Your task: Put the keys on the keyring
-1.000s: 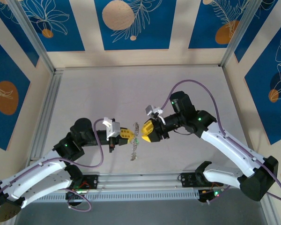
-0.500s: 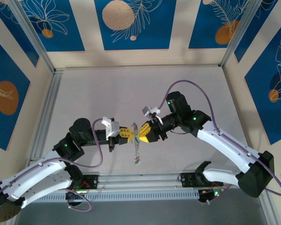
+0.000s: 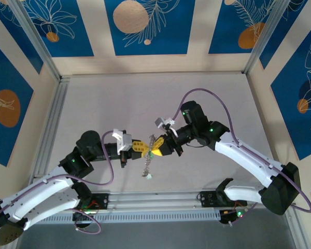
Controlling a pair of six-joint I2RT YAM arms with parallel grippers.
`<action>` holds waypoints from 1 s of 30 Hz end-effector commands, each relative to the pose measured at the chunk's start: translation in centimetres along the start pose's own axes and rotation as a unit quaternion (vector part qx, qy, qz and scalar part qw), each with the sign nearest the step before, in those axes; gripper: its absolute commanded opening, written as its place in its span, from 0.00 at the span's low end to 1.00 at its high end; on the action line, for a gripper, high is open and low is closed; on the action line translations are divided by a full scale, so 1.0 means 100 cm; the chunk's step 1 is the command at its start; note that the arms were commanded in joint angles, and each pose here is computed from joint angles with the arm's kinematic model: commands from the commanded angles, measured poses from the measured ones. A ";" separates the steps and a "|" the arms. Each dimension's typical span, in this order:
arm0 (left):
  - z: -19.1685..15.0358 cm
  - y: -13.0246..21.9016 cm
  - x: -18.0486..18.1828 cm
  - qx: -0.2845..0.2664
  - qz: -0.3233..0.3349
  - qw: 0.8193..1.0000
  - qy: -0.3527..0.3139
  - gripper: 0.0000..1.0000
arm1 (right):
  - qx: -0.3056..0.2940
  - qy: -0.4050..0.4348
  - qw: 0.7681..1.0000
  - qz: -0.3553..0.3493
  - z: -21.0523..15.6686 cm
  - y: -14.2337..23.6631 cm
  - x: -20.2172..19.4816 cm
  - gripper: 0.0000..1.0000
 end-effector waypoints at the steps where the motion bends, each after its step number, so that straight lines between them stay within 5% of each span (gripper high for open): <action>1: 0.014 0.001 -0.010 -0.026 -0.025 0.999 -0.015 0.00 | -0.003 -0.006 1.000 0.017 -0.003 -0.003 0.000 0.00; 30: 0.019 0.002 -0.018 -0.028 -0.043 0.998 -0.019 0.00 | -0.023 -0.006 0.999 0.036 0.005 -0.001 -0.022 0.00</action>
Point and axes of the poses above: each hand's point on the last joint's axis, 136 mm out from that joint toward the fingers, its own y axis back along the fingers, its own x axis along the line the jaws close on, z = x × y, the point moved 1 cm from there along y, back along the fingers, and after that the axes turned 14 degrees about y, right-handed, at the moved point
